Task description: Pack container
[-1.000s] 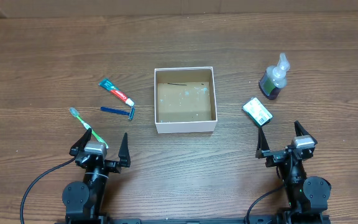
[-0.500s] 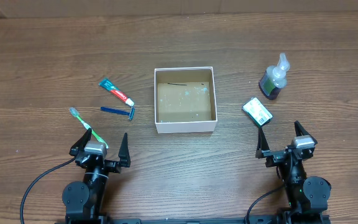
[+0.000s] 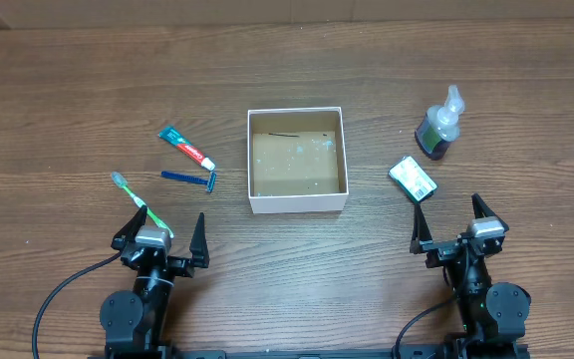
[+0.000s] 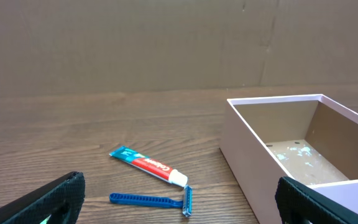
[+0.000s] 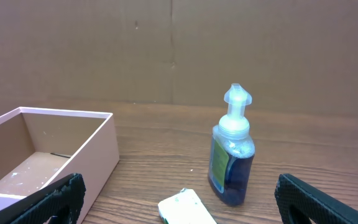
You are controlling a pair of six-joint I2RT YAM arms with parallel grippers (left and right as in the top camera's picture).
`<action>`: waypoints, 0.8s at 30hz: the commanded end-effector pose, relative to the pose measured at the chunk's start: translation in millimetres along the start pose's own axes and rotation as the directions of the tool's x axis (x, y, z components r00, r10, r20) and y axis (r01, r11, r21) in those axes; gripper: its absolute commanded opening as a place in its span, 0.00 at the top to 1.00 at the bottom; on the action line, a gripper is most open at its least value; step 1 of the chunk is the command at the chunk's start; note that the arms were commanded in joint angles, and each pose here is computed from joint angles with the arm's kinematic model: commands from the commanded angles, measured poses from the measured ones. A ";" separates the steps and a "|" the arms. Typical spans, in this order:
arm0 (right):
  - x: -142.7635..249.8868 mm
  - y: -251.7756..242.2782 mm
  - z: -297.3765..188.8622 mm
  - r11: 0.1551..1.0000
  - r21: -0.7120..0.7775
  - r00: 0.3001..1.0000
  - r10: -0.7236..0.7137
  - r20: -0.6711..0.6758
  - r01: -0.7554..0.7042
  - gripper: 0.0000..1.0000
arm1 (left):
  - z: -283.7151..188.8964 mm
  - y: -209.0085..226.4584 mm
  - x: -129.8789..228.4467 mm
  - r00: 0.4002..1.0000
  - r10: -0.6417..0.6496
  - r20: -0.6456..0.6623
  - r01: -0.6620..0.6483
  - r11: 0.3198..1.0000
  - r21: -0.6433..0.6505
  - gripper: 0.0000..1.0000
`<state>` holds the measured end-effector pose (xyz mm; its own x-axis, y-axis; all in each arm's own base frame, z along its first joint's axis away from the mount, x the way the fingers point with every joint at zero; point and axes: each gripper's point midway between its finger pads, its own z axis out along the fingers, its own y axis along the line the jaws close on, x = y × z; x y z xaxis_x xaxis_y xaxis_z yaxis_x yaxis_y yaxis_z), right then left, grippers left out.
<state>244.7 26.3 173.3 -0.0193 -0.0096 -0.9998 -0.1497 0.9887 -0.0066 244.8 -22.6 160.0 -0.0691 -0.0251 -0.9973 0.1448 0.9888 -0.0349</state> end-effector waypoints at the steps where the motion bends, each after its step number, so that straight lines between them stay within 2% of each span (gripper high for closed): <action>1: 1.1 -0.5 0.0 1.000 0.005 1.000 -0.004 0.007 0.004 0.00 | -0.4 2.6 0.1 1.000 -0.002 0.005 0.002 1.000 -0.013 0.00; 21: -0.2 -1.6 0.0 1.000 0.011 1.000 -0.004 0.012 0.004 0.00 | -0.4 2.6 0.1 1.000 -0.002 0.005 0.002 1.000 -0.013 0.00; 24: -7.8 6.0 -0.9 0.999 -0.032 0.999 0.000 0.032 0.001 0.00 | -0.4 2.5 0.1 1.000 -0.002 0.005 0.002 1.000 -0.013 0.00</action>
<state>244.7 26.4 175.4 -0.0106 -0.0088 -0.9999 -0.1504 0.9886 -0.0071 244.8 -22.6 159.9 -0.0695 -0.0251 -0.9973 0.1448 0.9888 -0.0350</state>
